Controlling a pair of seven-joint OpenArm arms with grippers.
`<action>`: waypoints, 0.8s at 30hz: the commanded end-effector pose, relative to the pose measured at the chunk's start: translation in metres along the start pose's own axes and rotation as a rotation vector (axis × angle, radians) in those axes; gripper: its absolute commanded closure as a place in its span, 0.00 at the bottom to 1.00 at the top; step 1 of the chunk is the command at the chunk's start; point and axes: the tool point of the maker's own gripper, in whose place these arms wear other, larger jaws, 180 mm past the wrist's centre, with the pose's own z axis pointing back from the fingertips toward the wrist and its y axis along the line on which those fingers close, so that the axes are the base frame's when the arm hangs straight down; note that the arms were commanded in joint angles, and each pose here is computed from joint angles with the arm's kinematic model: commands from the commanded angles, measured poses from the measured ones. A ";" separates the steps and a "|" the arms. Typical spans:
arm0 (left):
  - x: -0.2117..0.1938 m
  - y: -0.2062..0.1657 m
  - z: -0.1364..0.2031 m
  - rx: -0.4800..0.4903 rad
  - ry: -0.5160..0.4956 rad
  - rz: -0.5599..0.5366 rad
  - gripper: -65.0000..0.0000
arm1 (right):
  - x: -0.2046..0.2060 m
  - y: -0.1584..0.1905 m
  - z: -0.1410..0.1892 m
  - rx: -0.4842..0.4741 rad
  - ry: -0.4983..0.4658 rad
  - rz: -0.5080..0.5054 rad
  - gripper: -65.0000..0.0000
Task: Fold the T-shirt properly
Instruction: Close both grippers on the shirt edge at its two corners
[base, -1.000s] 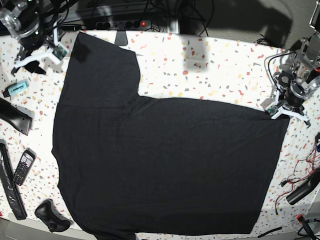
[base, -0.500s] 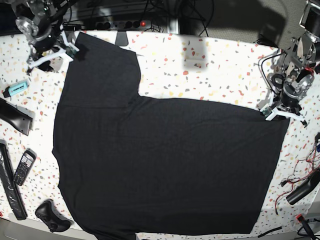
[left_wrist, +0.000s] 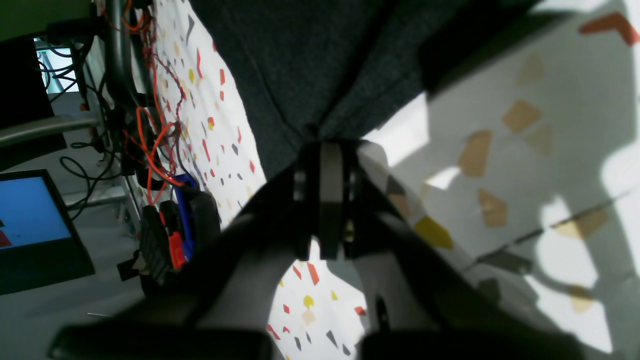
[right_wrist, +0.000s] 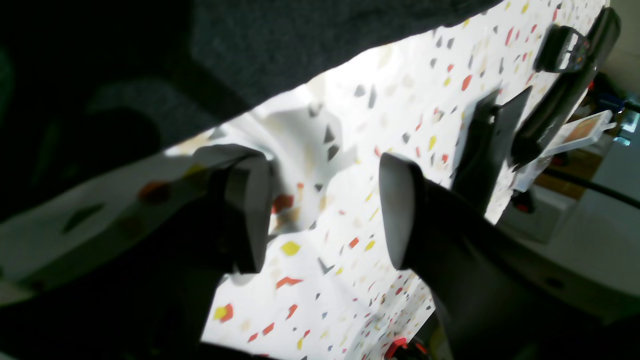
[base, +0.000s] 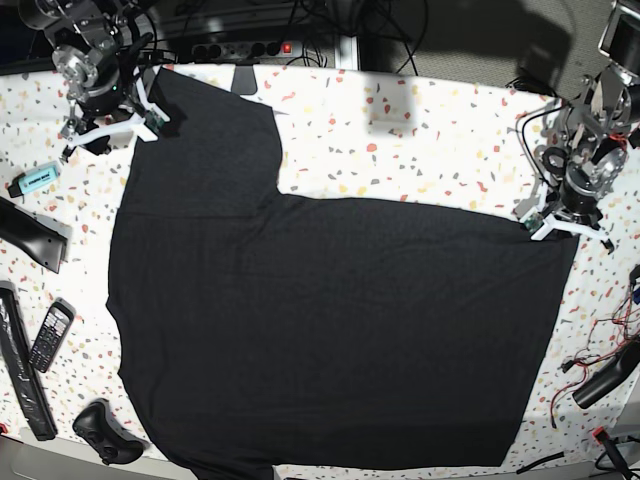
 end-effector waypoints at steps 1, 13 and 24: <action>-0.002 -0.004 0.001 -0.025 0.004 -0.003 1.00 | 0.011 -0.031 -0.005 -0.100 -0.068 -0.017 0.48; -0.002 -0.004 0.001 -0.023 0.003 -0.002 1.00 | -0.028 -0.049 0.020 -0.262 0.054 0.008 0.48; -0.002 -0.004 0.001 -0.023 0.003 -0.002 1.00 | -0.029 -0.055 0.054 -0.328 0.027 0.011 0.54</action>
